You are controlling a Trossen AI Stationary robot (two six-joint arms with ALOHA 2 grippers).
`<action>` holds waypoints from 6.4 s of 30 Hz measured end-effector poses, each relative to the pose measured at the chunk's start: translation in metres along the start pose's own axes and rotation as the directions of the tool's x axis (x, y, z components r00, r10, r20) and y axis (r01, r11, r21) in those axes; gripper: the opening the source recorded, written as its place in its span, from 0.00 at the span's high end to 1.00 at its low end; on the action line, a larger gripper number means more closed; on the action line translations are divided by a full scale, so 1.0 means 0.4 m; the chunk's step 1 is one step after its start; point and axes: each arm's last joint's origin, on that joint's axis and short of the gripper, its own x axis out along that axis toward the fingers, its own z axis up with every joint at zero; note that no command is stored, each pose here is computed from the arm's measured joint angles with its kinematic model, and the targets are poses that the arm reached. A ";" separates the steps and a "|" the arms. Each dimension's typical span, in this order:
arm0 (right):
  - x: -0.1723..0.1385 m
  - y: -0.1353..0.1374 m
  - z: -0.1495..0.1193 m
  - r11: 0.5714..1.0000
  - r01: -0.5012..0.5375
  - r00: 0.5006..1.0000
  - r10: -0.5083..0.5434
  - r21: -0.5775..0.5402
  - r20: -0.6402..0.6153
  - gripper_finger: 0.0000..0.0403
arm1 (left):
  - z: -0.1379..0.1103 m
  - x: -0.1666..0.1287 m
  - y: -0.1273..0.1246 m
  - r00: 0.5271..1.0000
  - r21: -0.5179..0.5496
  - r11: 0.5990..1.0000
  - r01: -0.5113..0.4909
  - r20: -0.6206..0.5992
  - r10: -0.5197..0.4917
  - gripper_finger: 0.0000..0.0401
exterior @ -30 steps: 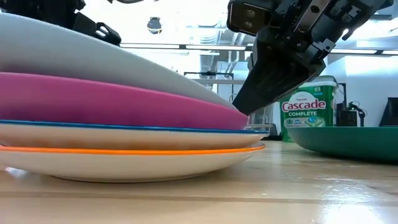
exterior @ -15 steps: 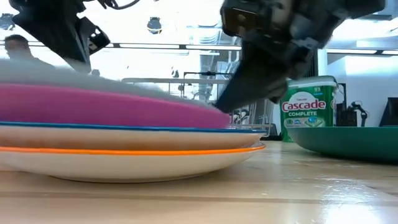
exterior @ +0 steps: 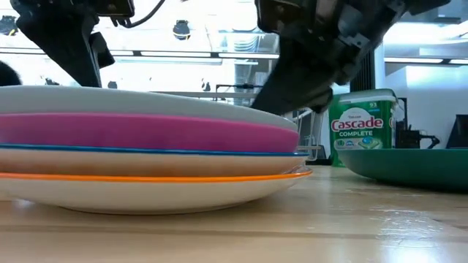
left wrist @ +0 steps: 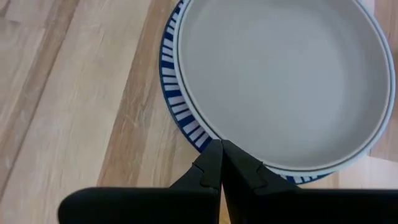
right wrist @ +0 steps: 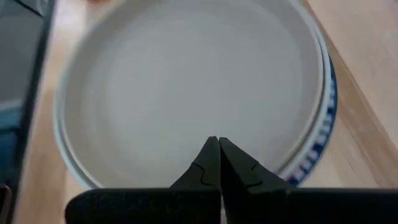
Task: Sort dishes
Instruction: Put the gray plate into the dish rack
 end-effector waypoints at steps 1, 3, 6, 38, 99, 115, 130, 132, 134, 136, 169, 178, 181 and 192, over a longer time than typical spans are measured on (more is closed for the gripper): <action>-0.001 -0.001 -0.005 1.000 0.009 1.000 -0.009 -0.008 -0.016 1.00 | 0.001 0.001 -0.001 1.000 0.007 1.000 0.002 0.002 -0.002 1.00; -0.002 -0.001 -0.012 1.000 0.019 0.999 -0.020 -0.018 -0.037 1.00 | 0.001 0.002 -0.002 1.000 0.015 1.000 0.004 0.004 -0.004 1.00; -0.005 0.001 -0.016 0.999 0.024 0.998 -0.026 -0.026 -0.050 1.00 | 0.001 0.002 -0.002 1.000 0.017 1.000 0.004 0.005 -0.004 1.00; -0.057 0.067 0.029 0.992 0.081 0.984 -0.096 -0.101 -0.149 1.00 | 0.001 0.002 -0.001 1.000 0.034 0.999 -0.001 0.007 0.001 1.00; 0.027 0.037 0.008 0.993 0.061 0.973 -0.081 -0.098 -0.215 1.00 | 0.050 -0.027 -0.026 0.995 0.206 0.978 0.020 0.089 -0.039 1.00; 0.034 0.029 0.013 0.994 0.060 0.975 -0.079 -0.095 -0.208 1.00 | 0.282 -0.243 -0.083 0.820 0.094 0.987 -0.134 0.570 0.057 1.00; 0.044 0.002 0.031 0.991 0.071 0.975 -0.093 -0.113 -0.204 1.00 | 0.281 -0.232 -0.064 0.841 0.088 0.982 -0.169 0.533 0.097 1.00; 0.044 0.002 0.031 0.991 0.071 0.975 -0.093 -0.113 -0.204 1.00 | 0.281 -0.232 -0.065 0.841 0.087 0.982 -0.167 0.533 0.096 1.00; 0.043 0.003 0.030 0.991 0.069 0.975 -0.092 -0.118 -0.204 1.00 | 0.281 -0.232 -0.064 0.841 0.080 0.983 -0.164 0.533 0.097 1.00; 0.043 0.003 0.030 0.990 0.067 0.975 -0.091 -0.122 -0.204 1.00 | 0.281 -0.232 -0.064 0.841 0.079 0.983 -0.163 0.533 0.097 1.00; 0.047 0.001 0.039 0.989 0.055 0.980 -0.079 -0.135 -0.180 1.00 | 0.118 -0.108 -0.042 0.981 -0.027 0.996 -0.083 0.175 0.087 1.00; 0.047 0.001 0.040 0.987 0.048 0.980 -0.076 -0.156 -0.182 1.00 | 0.081 -0.124 -0.087 0.987 0.155 0.987 -0.045 0.159 0.020 1.00; 0.048 -0.002 0.042 0.987 0.049 0.980 -0.077 -0.154 -0.182 1.00 | 0.059 -0.134 -0.112 0.991 0.282 0.959 0.004 0.126 -0.041 0.99; 0.048 -0.003 0.044 0.987 0.048 0.981 -0.075 -0.151 -0.179 1.00 | 0.001 -0.128 -0.177 0.987 0.545 0.835 -0.068 0.161 -0.025 0.66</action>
